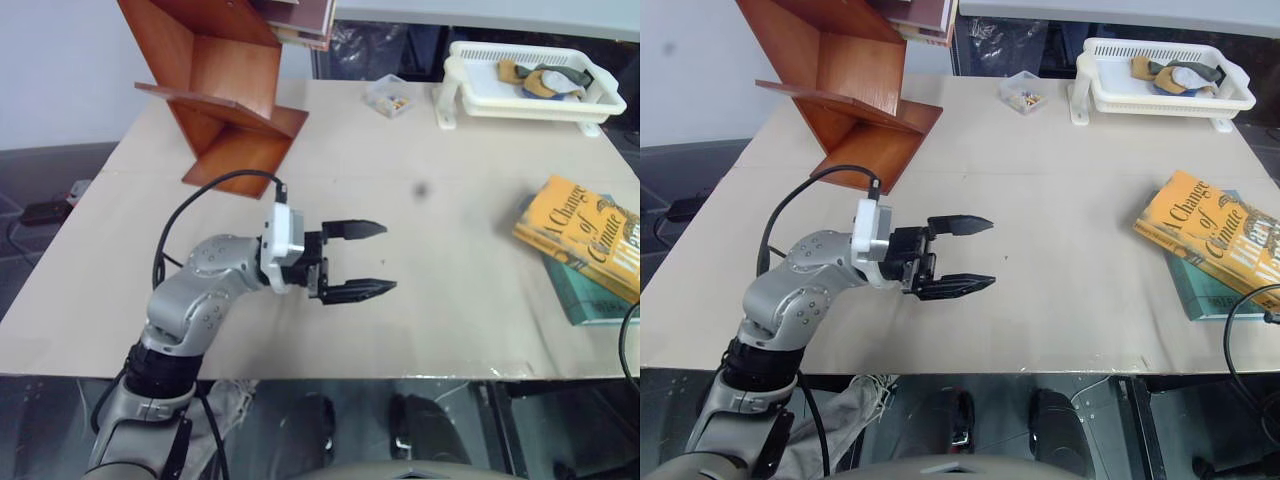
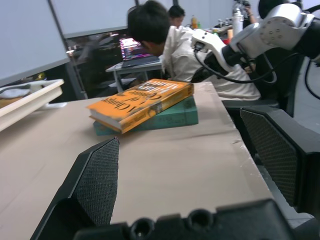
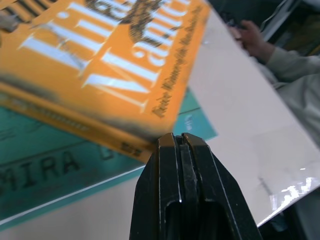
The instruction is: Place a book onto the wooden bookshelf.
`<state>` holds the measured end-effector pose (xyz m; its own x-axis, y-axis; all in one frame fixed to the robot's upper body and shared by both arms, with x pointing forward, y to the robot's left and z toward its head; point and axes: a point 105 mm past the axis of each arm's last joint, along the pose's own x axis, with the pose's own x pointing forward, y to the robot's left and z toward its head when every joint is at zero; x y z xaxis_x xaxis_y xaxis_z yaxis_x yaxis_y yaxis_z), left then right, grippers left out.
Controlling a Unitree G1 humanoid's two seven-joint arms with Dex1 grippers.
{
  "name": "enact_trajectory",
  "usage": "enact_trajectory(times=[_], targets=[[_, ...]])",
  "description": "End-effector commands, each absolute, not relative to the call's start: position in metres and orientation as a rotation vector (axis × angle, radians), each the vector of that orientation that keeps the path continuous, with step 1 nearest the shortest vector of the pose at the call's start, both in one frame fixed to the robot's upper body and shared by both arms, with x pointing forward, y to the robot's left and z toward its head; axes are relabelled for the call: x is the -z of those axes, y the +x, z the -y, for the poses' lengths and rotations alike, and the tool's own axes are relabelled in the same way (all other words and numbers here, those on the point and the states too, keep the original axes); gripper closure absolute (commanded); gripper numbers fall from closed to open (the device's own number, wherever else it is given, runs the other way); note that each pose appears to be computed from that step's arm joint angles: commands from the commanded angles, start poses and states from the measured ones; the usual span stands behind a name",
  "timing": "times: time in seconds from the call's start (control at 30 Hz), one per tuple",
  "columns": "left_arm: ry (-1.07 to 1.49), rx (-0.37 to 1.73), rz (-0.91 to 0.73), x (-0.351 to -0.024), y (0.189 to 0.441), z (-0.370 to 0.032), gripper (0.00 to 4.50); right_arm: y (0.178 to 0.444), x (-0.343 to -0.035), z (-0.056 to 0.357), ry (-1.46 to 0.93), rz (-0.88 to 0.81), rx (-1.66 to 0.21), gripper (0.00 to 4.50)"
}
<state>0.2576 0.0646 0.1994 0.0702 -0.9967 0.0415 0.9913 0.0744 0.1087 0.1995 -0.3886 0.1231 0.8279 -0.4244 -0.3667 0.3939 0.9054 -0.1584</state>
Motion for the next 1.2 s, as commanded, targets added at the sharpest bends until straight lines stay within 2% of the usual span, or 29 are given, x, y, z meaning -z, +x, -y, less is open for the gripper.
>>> enact_trajectory(times=[0.03,0.3,0.5,0.77,0.97,1.2], targets=[[0.071,1.508,0.16,-0.209,0.251,-0.065,0.0,0.203,-0.134,0.375,-0.084,-0.368,0.364,4.46],[0.065,1.499,0.158,-0.209,0.253,-0.065,0.0,0.208,-0.131,0.352,-0.042,-0.365,0.276,4.46],[0.064,1.49,0.152,-0.207,0.253,-0.067,0.0,0.204,-0.146,0.358,-0.052,-0.285,0.325,4.46],[0.046,1.48,0.148,-0.203,0.251,-0.067,0.0,0.205,-0.173,0.402,-0.083,-0.187,0.555,4.46],[0.045,1.456,0.154,-0.204,0.25,-0.067,0.0,0.236,-0.168,0.437,0.015,-0.249,0.606,4.46],[0.043,1.418,0.151,-0.206,0.25,-0.072,0.0,0.256,-0.159,0.472,0.184,-0.273,0.65,4.46]])
